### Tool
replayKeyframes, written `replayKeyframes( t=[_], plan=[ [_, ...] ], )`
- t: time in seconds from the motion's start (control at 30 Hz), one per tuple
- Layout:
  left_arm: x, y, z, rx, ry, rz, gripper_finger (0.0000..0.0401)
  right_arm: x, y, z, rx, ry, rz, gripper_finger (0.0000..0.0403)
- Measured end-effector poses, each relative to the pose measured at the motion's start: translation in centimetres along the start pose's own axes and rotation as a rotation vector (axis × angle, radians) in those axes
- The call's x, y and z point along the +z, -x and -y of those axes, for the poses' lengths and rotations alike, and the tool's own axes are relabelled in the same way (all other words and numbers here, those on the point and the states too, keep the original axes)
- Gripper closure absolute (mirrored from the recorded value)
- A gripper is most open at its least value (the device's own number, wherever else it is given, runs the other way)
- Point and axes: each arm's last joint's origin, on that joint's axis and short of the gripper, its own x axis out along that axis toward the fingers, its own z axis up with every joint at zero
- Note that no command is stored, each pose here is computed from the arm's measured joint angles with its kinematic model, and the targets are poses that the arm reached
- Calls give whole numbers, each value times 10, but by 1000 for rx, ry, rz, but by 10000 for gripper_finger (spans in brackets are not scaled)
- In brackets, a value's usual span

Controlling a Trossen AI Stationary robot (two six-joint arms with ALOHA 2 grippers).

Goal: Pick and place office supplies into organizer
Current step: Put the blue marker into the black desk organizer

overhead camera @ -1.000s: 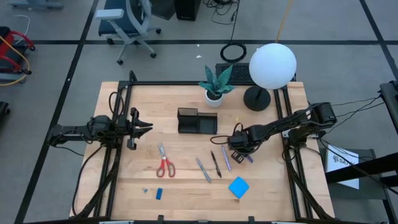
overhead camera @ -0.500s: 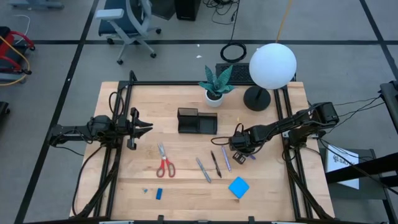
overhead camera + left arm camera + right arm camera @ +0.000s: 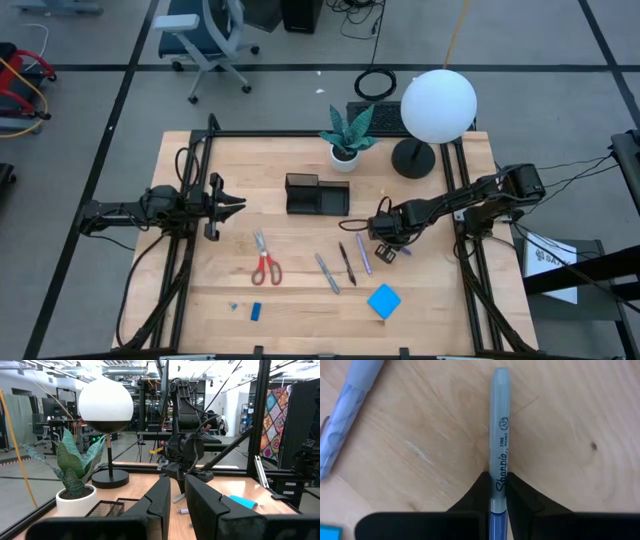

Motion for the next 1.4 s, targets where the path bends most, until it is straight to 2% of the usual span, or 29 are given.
replayKeyframes(
  t=[0.1,0.47,0.8,1.1,1.4],
  plan=[
    [0,0,0,0,1,0,334,1,3,0,21,9,23,376],
    [1,0,0,0,17,15,334,13,30,-7,186,86,249,376],
    [2,0,0,0,29,16,334,29,45,-3,247,175,409,376],
    [4,0,0,0,90,40,334,45,61,-2,310,257,602,376],
    [4,0,-2,81,165,47,334,56,75,-7,356,348,788,376]
  ],
)
